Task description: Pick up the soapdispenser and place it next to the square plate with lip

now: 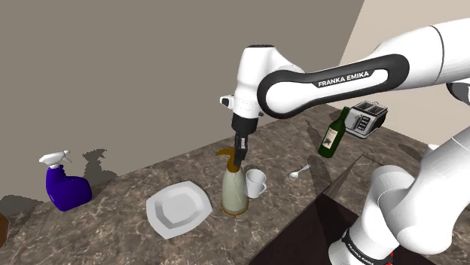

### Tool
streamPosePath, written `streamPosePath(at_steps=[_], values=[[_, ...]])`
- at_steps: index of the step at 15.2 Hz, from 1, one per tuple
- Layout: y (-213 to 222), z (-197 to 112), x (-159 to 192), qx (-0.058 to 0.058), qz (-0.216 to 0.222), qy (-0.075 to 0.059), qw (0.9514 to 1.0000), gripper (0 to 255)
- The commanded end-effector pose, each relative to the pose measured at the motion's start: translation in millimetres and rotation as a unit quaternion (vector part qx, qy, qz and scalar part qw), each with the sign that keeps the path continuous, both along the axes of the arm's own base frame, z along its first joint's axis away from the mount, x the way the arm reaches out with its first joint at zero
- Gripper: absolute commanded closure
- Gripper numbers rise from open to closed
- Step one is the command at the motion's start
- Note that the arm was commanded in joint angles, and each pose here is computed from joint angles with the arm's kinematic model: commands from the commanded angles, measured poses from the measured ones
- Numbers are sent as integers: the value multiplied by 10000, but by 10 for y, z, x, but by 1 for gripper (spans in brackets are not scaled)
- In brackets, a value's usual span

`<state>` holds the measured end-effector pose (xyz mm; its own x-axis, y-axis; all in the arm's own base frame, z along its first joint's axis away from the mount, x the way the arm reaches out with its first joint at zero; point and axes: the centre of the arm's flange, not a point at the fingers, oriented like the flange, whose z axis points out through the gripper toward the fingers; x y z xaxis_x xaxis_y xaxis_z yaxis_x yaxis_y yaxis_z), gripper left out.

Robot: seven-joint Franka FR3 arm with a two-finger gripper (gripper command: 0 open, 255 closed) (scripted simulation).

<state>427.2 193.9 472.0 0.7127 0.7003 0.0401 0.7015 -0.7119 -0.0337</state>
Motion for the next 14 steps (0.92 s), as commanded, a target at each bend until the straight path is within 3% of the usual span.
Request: streamPosePath(at_steps=[1,6,13,14], values=[[-19,-109,-7,3,0,-6,10000,255],[-19,-376,-7,3,0,-6,10000,255],[-19,-375,-7,3,0,-6,10000,255],[-14,-375,-4,3,0,-6,10000,0]])
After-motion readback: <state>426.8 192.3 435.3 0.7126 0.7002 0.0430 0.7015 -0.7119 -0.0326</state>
